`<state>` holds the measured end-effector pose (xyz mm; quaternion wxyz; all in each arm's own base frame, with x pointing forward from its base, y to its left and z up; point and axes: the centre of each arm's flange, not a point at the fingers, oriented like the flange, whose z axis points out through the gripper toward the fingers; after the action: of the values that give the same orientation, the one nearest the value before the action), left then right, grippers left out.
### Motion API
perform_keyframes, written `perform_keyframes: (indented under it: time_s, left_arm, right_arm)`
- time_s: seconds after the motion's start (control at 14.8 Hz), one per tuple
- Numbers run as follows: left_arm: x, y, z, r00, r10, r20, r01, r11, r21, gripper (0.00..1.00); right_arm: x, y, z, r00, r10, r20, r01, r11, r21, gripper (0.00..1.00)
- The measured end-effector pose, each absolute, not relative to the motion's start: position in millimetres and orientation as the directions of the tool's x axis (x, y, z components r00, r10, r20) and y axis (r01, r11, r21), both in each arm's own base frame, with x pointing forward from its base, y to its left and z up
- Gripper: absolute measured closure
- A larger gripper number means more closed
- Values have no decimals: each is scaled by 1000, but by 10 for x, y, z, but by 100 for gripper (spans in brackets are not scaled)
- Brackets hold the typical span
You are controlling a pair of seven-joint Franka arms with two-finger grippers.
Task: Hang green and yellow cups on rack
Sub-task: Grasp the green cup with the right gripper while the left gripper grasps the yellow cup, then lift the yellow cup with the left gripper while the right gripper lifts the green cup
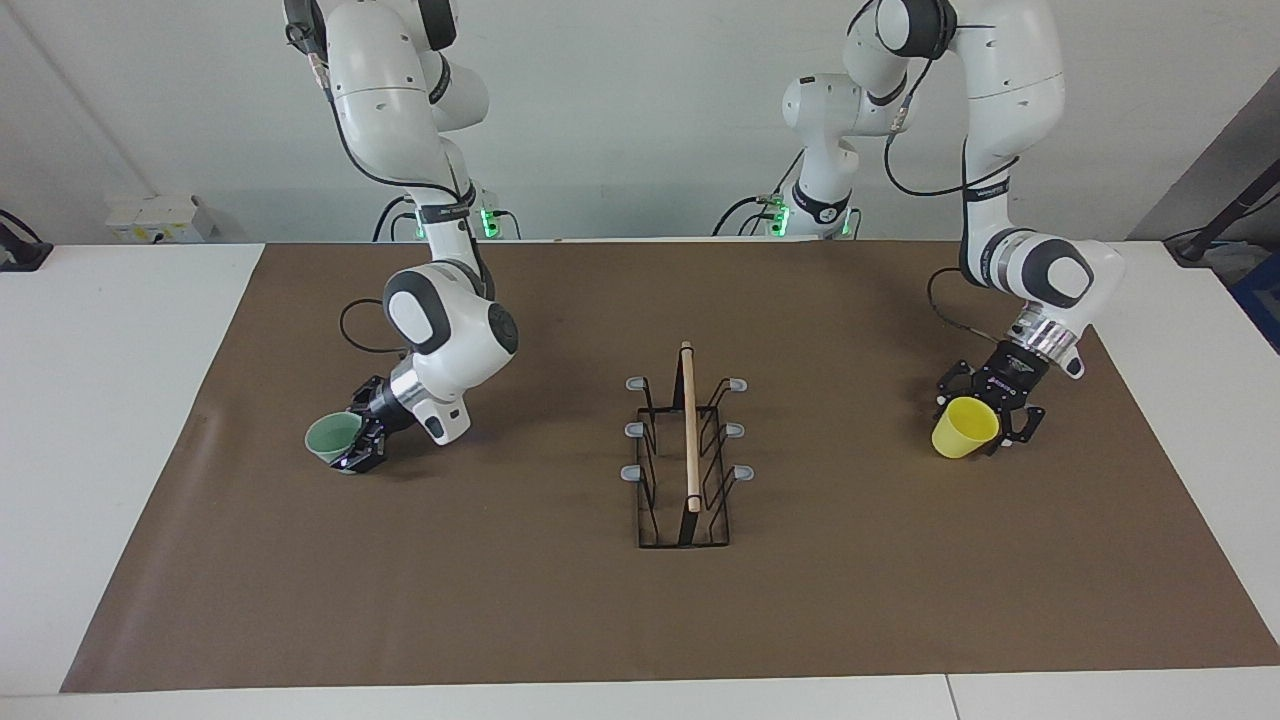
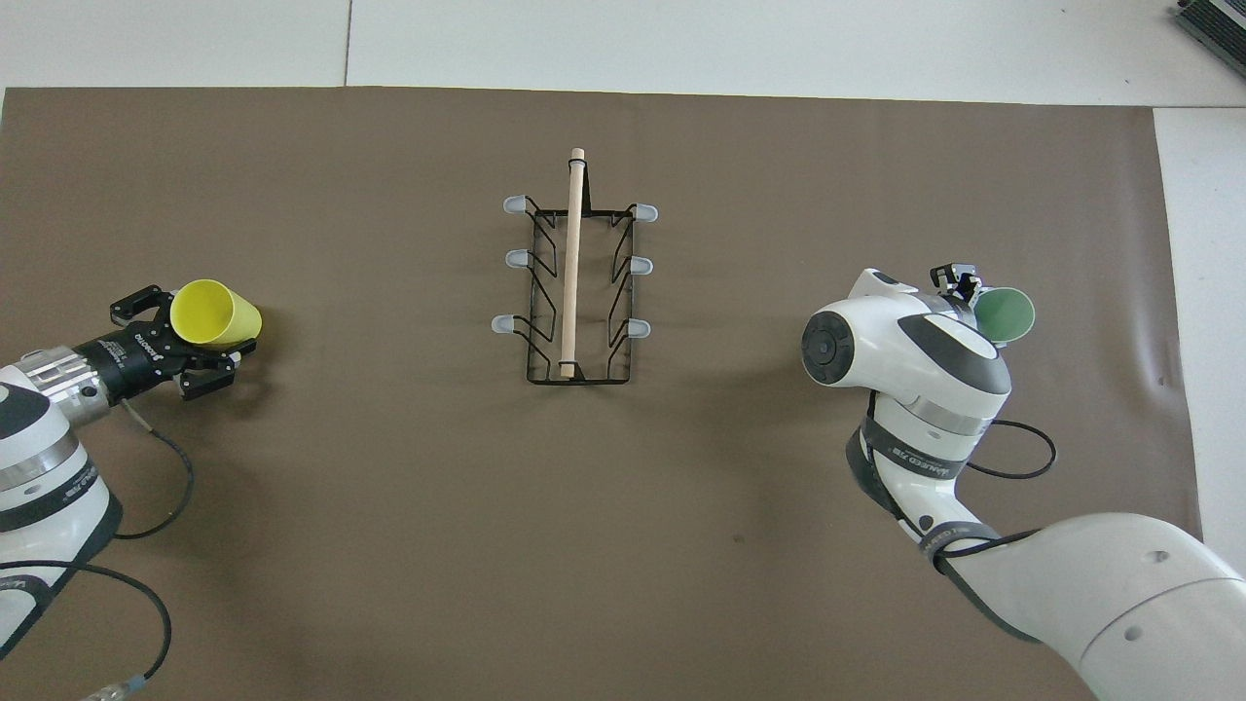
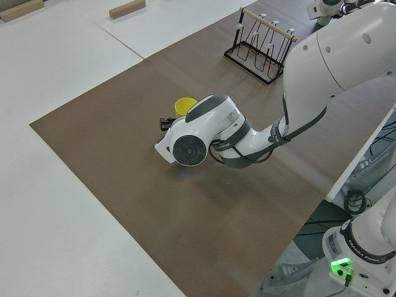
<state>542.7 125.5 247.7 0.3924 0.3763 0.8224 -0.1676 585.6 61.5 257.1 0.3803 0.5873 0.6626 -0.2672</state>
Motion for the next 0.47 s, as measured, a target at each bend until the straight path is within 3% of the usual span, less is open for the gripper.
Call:
perform_keyframes:
  time_s: [0.47]
  left_arm:
    - [5464, 1079, 2442, -415, 491, -766, 744, 667, 25, 0]
  right_arm:
    - [5993, 684, 2835, 139, 671, -728, 982, 2, 190, 29]
